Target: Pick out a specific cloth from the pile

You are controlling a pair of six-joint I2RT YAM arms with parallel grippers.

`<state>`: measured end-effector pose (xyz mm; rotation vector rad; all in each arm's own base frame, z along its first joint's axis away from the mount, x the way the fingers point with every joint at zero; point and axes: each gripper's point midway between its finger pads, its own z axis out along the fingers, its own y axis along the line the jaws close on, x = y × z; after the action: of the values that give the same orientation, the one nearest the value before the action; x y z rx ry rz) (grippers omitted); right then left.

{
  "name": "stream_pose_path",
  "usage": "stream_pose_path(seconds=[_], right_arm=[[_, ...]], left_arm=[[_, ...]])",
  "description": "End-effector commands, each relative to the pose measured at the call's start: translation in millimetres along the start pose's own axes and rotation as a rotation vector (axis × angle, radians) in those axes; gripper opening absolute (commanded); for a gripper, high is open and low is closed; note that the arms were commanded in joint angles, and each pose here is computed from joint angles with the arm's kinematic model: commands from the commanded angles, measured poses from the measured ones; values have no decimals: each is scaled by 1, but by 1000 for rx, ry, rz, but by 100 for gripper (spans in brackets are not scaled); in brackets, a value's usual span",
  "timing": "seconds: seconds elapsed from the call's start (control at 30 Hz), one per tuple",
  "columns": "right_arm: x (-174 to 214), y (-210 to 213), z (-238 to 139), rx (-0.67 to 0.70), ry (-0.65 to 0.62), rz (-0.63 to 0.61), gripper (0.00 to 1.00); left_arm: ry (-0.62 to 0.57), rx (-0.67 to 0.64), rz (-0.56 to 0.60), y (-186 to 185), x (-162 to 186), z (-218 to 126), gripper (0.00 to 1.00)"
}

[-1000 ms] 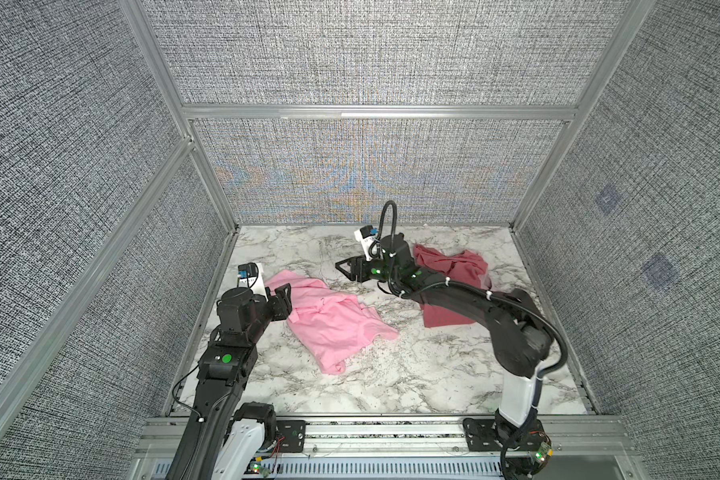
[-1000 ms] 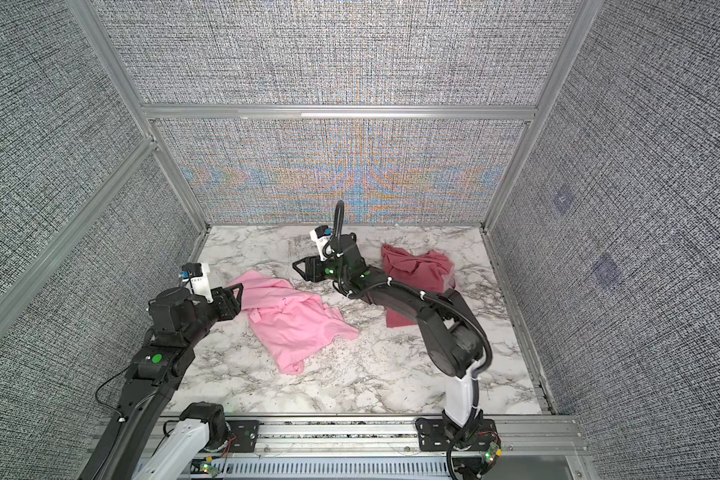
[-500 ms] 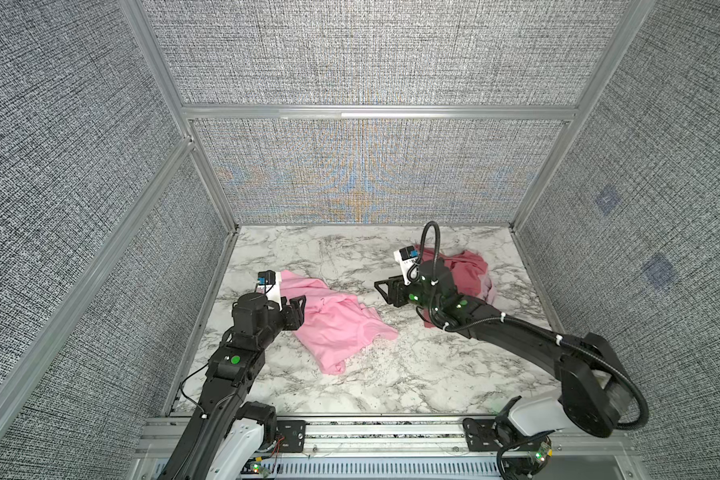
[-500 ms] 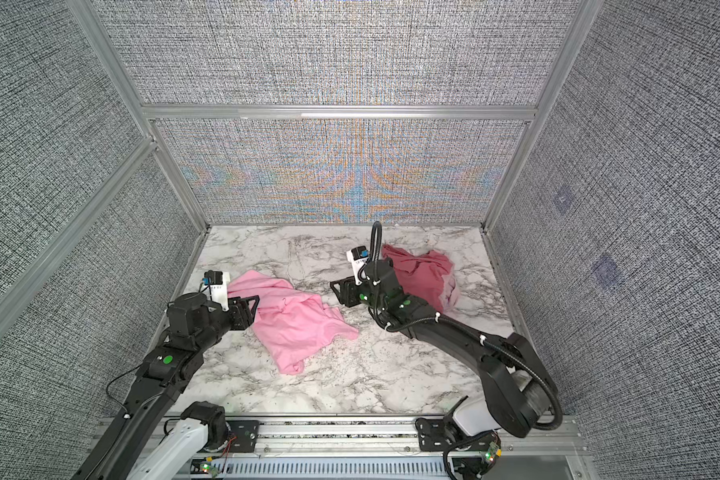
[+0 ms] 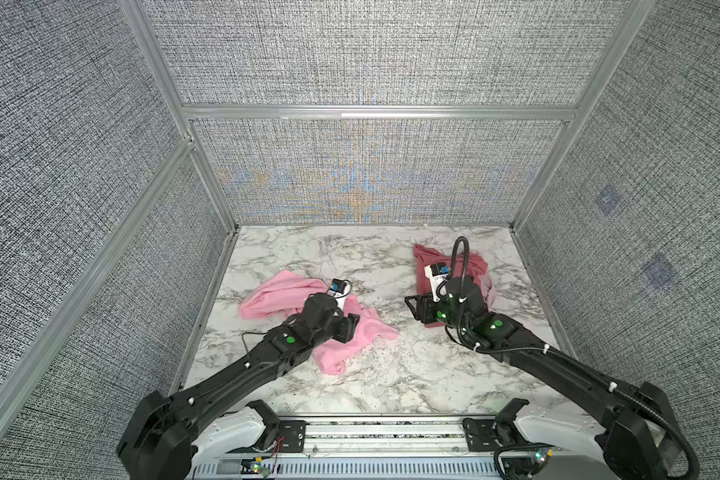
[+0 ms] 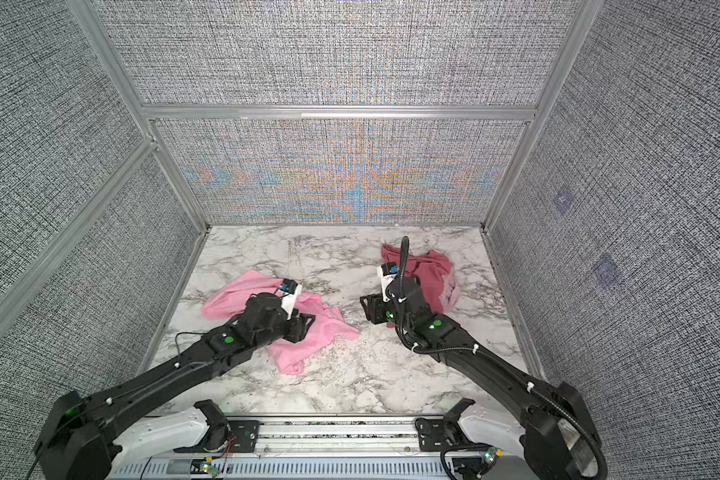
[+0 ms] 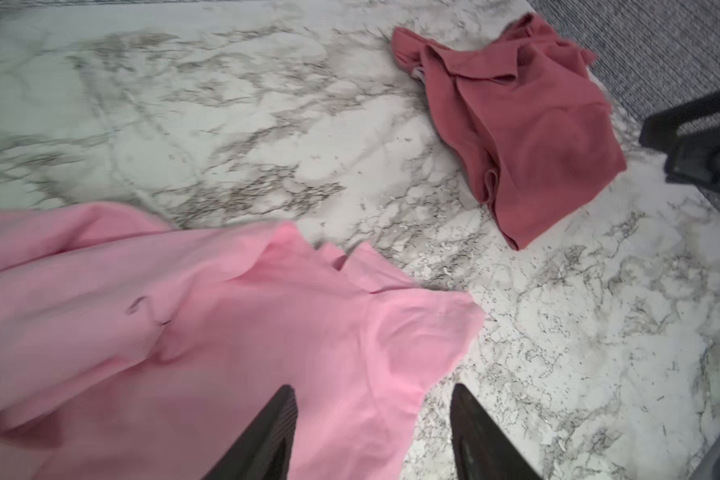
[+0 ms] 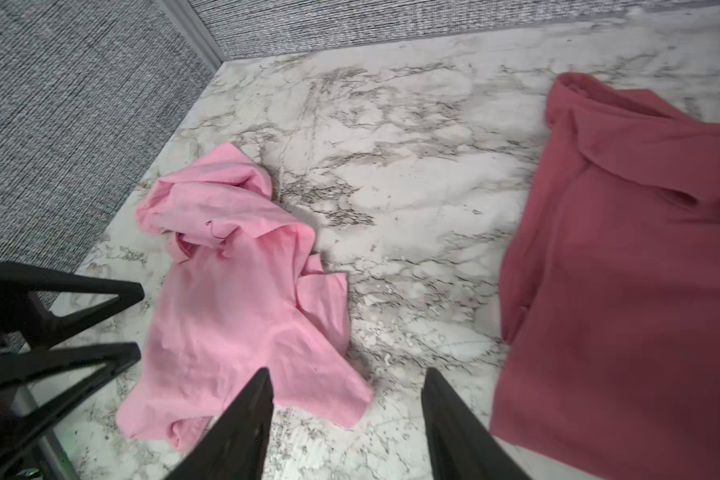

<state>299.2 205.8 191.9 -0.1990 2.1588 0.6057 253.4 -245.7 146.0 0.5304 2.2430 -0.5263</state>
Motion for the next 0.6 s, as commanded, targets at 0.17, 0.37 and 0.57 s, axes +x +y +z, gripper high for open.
stream_pose_path(seconds=[0.17, 0.37, 0.57], right_arm=[[-2, -45, -35, 83, -90, 118, 59], [3, -55, -42, 96, -105, 130, 59], [6, -58, -39, 84, -95, 147, 59]], left_arm=[[137, 18, 142, -44, 8, 63, 65], [227, 1, 232, -60, 26, 93, 65], [284, -2, 268, -62, 40, 105, 65]])
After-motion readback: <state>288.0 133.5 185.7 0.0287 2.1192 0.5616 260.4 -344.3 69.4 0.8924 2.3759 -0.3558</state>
